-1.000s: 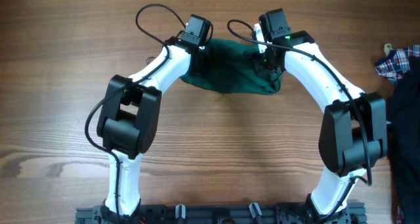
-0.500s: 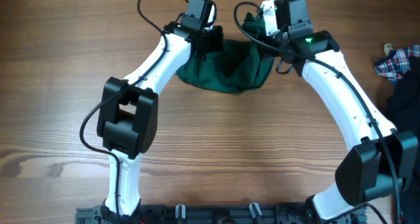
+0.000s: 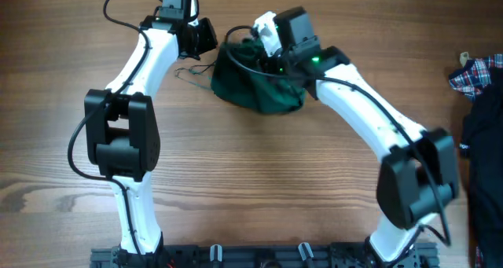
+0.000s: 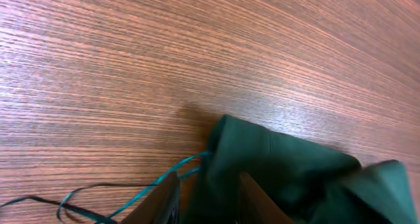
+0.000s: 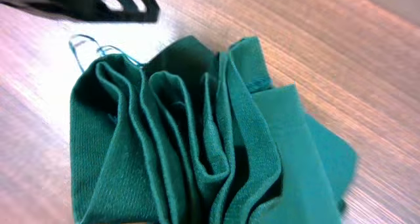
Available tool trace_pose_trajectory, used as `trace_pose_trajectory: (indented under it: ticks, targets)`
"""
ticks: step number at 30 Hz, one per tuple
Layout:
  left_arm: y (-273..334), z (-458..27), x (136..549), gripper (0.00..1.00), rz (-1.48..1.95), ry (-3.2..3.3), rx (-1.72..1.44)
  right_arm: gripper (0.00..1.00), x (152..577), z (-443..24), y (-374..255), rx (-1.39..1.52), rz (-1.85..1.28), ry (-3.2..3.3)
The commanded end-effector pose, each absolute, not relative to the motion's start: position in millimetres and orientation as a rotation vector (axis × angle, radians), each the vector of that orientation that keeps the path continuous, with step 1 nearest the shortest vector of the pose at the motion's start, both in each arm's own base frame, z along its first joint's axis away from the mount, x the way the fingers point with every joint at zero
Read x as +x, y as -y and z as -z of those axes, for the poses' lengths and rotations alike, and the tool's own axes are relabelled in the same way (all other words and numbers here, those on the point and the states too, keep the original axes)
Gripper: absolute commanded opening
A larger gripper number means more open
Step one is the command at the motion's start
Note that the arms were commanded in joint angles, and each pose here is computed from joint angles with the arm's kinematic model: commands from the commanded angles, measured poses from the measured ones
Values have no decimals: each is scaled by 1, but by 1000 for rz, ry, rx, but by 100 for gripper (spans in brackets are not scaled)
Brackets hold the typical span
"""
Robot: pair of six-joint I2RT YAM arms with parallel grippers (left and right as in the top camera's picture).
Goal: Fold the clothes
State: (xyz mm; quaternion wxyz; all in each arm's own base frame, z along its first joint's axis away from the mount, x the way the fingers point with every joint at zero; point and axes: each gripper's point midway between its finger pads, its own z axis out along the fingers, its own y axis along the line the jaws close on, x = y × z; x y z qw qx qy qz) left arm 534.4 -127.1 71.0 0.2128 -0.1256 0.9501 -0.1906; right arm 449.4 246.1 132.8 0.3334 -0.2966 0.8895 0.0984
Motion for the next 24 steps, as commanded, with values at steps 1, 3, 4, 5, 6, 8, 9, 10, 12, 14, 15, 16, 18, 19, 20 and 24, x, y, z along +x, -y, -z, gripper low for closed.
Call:
trace_pose_trajectory:
  ticks: [1,3,4,5,6,8,9,10,12,14,15,16,18,19,20,24]
  targets:
    - [115,-88,540,30,529,-2603,-340,4,457,-103,-262,-812,-278,-2331]
    - [106,-87,540,30,522,-2609,-363,4,458,-90,-270,-808,-291,-2342]
    - [102,-86,540,30,518,-2612,-376,4,456,-88,-274,-819,-294,-2340]
    - [98,-85,540,30,515,-2614,-386,4,454,-88,-278,-828,-298,-2333]
    - [96,-85,540,29,514,-2614,-391,4,452,-89,-283,-839,-303,-2327]
    - [96,-86,540,29,514,-2611,-391,5,447,-88,-290,-862,-309,-2323]
    - [96,-86,540,29,514,-2611,-390,4,444,-88,-294,-871,-312,-2321]
    - [96,-85,540,29,514,-2611,-390,20,443,-88,-295,-872,-314,-2321]
    - [96,-87,540,29,515,-2608,-389,79,443,-88,-295,-858,-320,-2329]
    - [96,-110,546,29,500,-2555,-287,99,447,-102,-297,-844,-328,-2295]
    - [91,-142,550,29,450,-2486,-265,100,449,-124,-302,-839,-354,-2248]
    - [90,-170,550,29,422,-2429,-258,100,449,-151,-304,-830,-377,-2192]
    - [109,-204,540,29,450,-2378,-204,100,453,-209,-283,-708,-334,-2115]
    - [117,-209,537,29,459,-2376,-183,100,456,-224,-273,-647,-313,-2105]
    - [136,-210,532,29,483,-2382,-140,100,460,-247,-249,-515,-263,-2094]
    - [229,-208,501,29,585,-2406,77,100,468,-285,-141,-140,-17,-2111]
